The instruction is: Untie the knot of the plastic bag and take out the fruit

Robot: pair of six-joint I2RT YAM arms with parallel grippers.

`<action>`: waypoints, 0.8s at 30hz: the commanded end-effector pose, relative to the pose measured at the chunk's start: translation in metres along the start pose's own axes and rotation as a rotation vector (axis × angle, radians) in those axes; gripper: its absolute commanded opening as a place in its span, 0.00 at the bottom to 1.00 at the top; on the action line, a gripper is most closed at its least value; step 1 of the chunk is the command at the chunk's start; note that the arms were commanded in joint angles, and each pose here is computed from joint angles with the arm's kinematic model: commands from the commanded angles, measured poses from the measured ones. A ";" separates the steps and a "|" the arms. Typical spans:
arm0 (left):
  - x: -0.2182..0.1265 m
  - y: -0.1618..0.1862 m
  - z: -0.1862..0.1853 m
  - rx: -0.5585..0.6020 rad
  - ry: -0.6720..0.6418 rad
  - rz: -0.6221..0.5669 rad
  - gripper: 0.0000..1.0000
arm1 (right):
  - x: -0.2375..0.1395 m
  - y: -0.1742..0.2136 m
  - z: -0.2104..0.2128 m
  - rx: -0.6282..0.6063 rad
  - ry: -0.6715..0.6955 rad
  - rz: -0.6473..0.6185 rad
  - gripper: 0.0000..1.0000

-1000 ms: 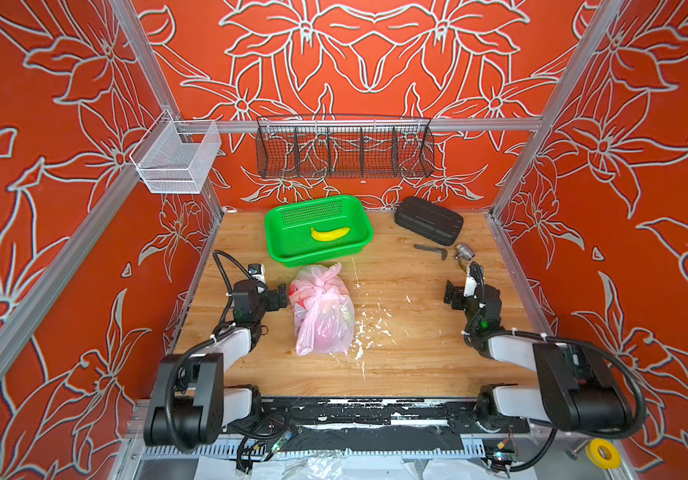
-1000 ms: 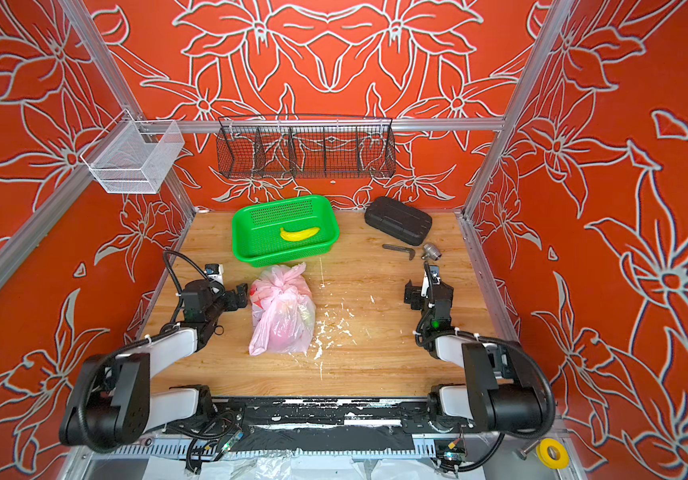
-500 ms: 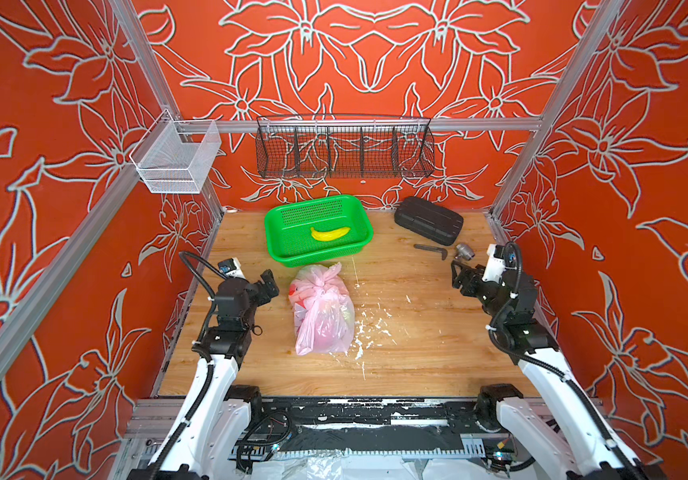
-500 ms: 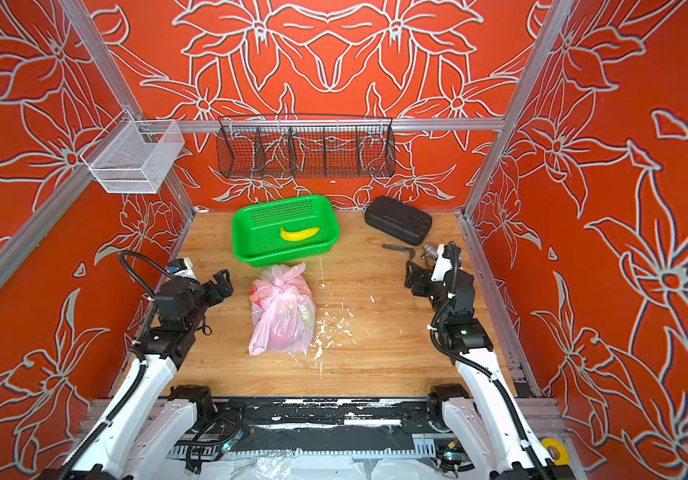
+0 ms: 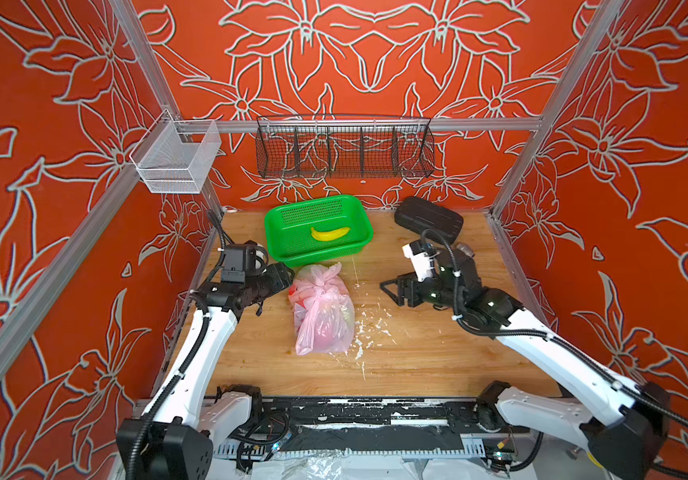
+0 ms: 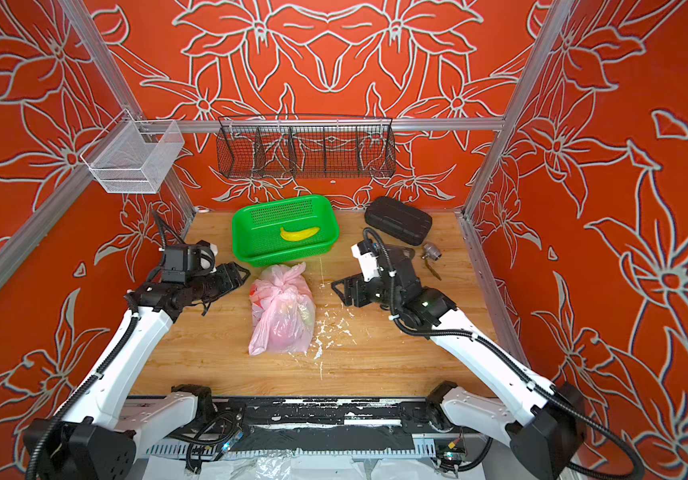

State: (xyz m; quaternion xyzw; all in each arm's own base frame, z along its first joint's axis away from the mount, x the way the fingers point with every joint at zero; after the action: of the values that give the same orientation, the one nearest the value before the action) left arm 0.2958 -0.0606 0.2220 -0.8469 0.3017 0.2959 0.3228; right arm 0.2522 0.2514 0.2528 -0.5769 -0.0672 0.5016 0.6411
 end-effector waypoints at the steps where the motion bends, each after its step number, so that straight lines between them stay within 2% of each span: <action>1: -0.003 0.022 -0.019 0.039 0.051 0.110 0.62 | 0.022 0.002 0.024 -0.039 -0.030 0.038 0.76; 4: 0.004 0.032 -0.025 0.072 0.041 0.154 0.56 | 0.049 0.008 0.041 -0.077 -0.029 0.074 0.76; 9: 0.017 0.041 -0.030 0.143 0.010 0.173 0.54 | 0.098 0.020 0.061 -0.118 -0.021 0.155 0.76; 15: 0.031 0.047 -0.031 0.171 0.004 0.212 0.54 | 0.143 0.028 0.063 -0.054 -0.011 0.177 0.75; 24: 0.052 0.055 -0.028 0.187 -0.016 0.274 0.59 | 0.164 0.042 0.064 -0.010 -0.045 0.174 0.44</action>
State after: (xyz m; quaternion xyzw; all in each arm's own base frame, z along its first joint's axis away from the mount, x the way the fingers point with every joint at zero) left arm 0.2947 -0.1253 0.1774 -0.7637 0.4293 0.3294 0.3521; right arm 0.2629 0.3979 0.1525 -0.5862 -0.0225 0.5754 0.5699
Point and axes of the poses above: each gripper's point midway between its finger pads, its own x axis out along the fingers, its own z axis along the line the jaws close on, y = z × x, the point moved 1 cm from there along -x, back along the fingers, and after that the axes turned 10 degrees about -x, right-handed, at the moved point
